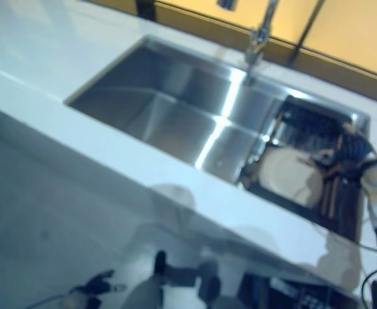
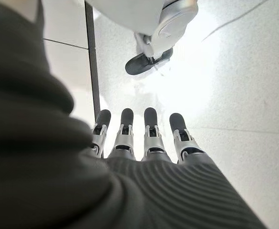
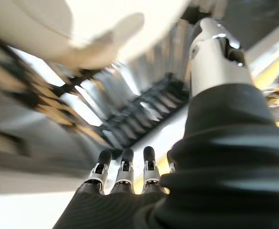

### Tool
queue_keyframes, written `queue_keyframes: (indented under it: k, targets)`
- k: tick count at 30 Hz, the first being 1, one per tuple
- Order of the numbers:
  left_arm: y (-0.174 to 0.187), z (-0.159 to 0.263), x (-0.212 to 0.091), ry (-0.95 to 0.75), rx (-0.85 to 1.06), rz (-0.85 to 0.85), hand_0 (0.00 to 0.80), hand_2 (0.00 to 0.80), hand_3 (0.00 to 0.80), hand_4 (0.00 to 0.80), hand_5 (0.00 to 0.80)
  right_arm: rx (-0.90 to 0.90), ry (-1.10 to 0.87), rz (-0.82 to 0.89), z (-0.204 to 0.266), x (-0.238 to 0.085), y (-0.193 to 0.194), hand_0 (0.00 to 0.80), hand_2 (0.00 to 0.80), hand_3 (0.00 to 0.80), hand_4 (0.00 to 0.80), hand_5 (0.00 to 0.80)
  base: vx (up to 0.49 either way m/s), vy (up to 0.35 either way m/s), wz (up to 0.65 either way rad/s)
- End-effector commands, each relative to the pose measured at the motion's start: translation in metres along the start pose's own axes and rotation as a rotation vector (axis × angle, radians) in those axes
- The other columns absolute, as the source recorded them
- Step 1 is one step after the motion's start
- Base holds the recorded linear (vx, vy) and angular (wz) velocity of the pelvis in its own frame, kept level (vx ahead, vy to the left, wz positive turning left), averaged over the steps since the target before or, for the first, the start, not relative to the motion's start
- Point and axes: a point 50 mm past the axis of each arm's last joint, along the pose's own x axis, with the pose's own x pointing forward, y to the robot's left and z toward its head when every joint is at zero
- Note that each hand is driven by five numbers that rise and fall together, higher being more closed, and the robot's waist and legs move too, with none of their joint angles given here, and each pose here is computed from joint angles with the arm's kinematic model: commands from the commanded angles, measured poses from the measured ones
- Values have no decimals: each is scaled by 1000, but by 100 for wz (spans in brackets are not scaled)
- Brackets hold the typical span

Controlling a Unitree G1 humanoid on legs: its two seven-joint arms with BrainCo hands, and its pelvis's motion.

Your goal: Take plates into dishwasher

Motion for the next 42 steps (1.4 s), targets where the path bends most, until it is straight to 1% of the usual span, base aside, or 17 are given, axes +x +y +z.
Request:
queue_keyframes:
  k: [1, 5, 9, 13, 16, 20, 22, 29, 33, 37, 42]
  targets:
    - [5, 7, 3, -19, 10, 19, 0, 0, 0, 0, 0, -34, -91, 59, 30, 3, -6, 0, 0, 0, 0, 0, 6, 69, -5]
    - [7, 12, 3, -32, 25, 14, 0, 0, 0, 0, 0, -93, -103, 123, 44, 8, -6, 0, 0, 0, 0, 0, -21, 101, -4]
    - [9, 13, 3, -35, 32, 10, 0, 0, 0, 0, 0, -136, -136, 124, 62, 12, -8, 0, 0, 0, 0, 0, -16, 132, -17]
    - [12, 15, 2, -43, 33, 11, 0, 0, 0, 0, 0, -206, -166, 78, 85, 13, -20, 0, 0, 0, 0, 0, -36, 192, -24]
    - [14, 15, 1, -43, 28, 17, 0, 0, 0, 0, 0, -223, -177, 67, 99, 12, -28, 0, 0, 0, 0, 0, -42, 206, -22]
    - [19, 11, 0, -21, 26, 24, 0, 0, 0, 0, 0, -272, -115, 146, 107, 11, -33, 0, 0, 0, 0, 0, -15, 215, -30]
    - [20, 7, -1, -2, 31, 20, 0, 0, 0, 0, 0, -270, -84, 184, 109, 11, -36, 0, 0, 0, 0, 0, 36, 181, -24]
    - [21, -4, -2, 50, 40, 8, 0, 0, 0, 0, 0, -298, -71, 123, 137, 11, -52, 0, 0, 0, 0, 0, 8, 137, -40]
    - [21, -9, -2, 73, 22, 8, 0, 0, 0, 0, 0, -321, -53, 100, 145, 10, -65, 0, 0, 0, 0, 0, 32, 10, -35]
    - [20, -14, -3, 94, 7, 18, 0, 0, 0, 0, 0, -340, -42, 122, 151, 9, -71, 0, 0, 0, 0, 0, 84, -67, -11]
    - [29, -17, -4, 111, 9, 44, 0, 0, 0, 0, 0, -304, -72, 152, 168, 10, -65, 0, 0, 0, 0, 0, 120, -120, -1]
